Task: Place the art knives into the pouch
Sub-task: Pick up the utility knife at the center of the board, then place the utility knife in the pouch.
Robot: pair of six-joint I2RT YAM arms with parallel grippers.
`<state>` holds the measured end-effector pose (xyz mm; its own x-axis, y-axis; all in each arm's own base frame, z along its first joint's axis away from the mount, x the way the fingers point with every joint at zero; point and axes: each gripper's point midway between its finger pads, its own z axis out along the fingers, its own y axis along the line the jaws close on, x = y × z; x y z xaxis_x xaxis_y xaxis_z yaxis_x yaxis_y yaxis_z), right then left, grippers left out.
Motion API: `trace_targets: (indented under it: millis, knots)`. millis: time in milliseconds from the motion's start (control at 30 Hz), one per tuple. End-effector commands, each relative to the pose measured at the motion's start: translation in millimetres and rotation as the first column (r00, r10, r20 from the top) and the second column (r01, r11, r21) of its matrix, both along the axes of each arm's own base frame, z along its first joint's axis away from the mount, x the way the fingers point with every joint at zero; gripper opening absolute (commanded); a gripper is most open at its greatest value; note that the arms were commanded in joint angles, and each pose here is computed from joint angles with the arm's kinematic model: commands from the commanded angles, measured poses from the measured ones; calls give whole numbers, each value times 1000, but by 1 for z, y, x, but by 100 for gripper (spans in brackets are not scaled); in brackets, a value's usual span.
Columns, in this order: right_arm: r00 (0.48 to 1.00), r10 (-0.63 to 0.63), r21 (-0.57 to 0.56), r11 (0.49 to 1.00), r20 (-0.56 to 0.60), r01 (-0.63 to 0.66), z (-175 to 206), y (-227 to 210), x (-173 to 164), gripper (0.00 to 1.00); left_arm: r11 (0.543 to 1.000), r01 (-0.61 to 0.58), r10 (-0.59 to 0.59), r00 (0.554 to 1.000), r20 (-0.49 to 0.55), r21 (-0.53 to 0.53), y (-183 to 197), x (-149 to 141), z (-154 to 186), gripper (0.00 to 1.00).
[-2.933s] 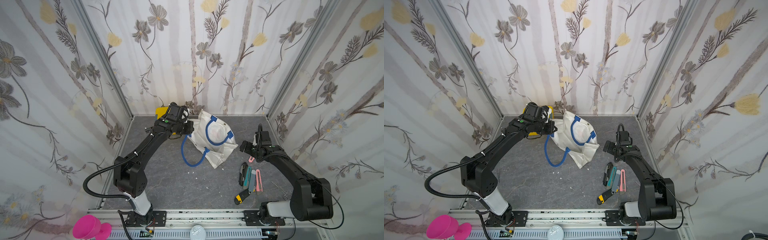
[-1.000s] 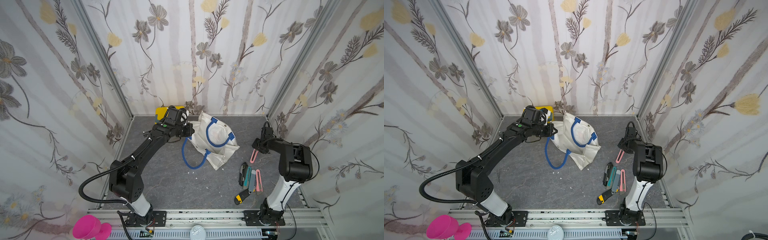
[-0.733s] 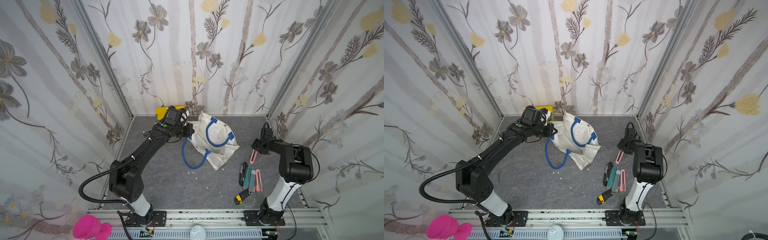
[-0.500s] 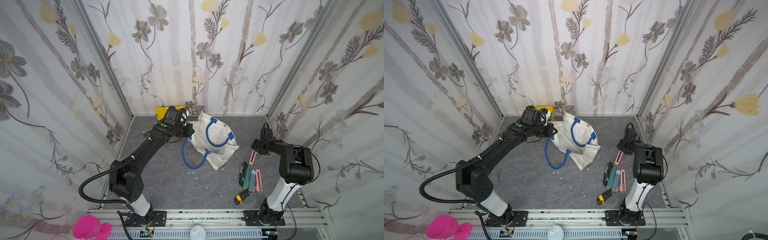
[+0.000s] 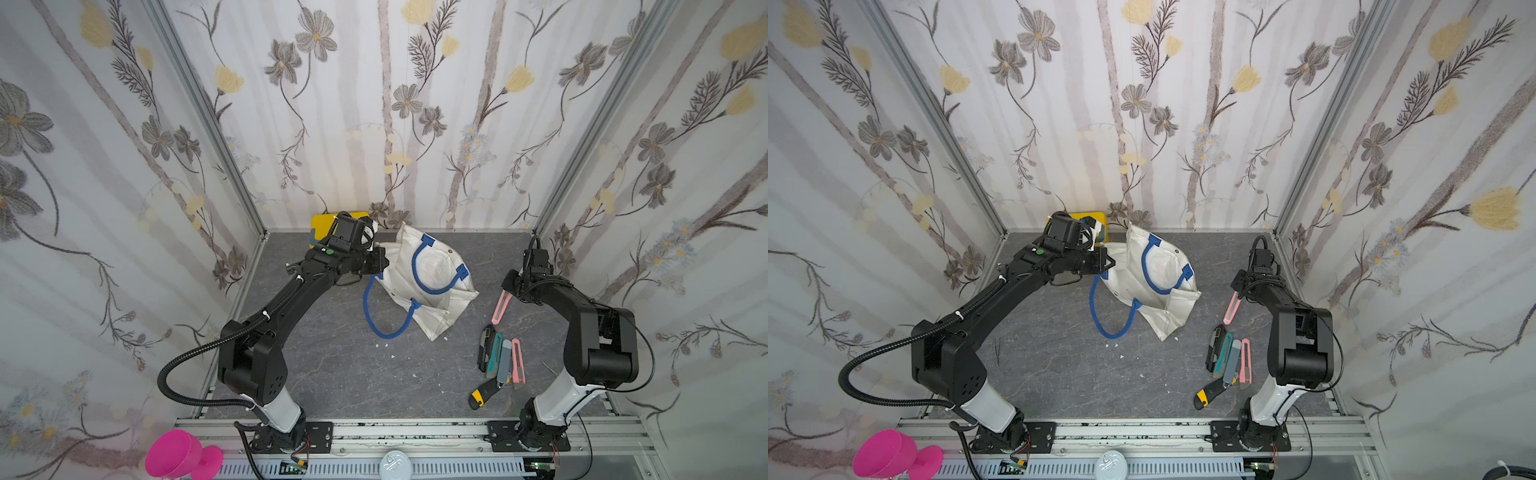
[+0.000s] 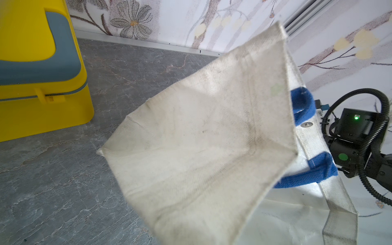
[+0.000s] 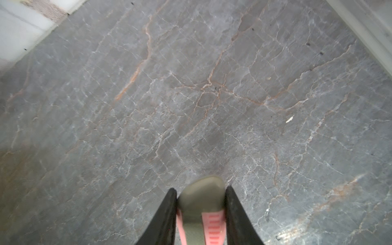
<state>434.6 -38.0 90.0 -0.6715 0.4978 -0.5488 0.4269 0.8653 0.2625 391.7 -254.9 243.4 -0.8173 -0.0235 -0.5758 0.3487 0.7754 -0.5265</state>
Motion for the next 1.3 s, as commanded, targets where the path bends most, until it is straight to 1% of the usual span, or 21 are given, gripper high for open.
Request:
trace_targets:
  millis: [0,167,200,333,567,733,900,1067,1267]
  knots:
    - [999,3,-14,1000,32,-2,20,2,2,20,1000,10,-10,1000,28,-22,-4,4,5,0]
    - [996,24,-32,999,86,-22,49,12,5,19,1000,13,-12,1000,22,-19,-4,4,2,0]
    - [992,30,-35,999,122,-26,67,14,5,19,1000,12,-12,1000,22,-18,-4,4,2,0]
    - [984,53,-41,998,171,-46,96,25,4,19,1000,11,-11,1000,20,-15,-4,4,1,0]
    - [950,96,-71,994,297,-79,170,41,0,19,1000,8,-8,1000,20,-12,-3,5,0,0]
    - [910,127,-83,991,394,-103,227,52,-7,18,1000,5,-5,1000,18,-4,-3,6,-2,0]
    - [859,185,-100,983,476,-157,277,76,-13,17,1000,2,-2,1000,15,1,-2,7,-4,0]
    - [813,247,-106,969,528,-225,310,106,-19,17,1000,-1,1,1000,11,5,-2,8,-7,0]
    - [741,334,-92,933,582,-348,341,156,-32,16,1000,-2,2,1000,9,7,-2,8,-8,0]
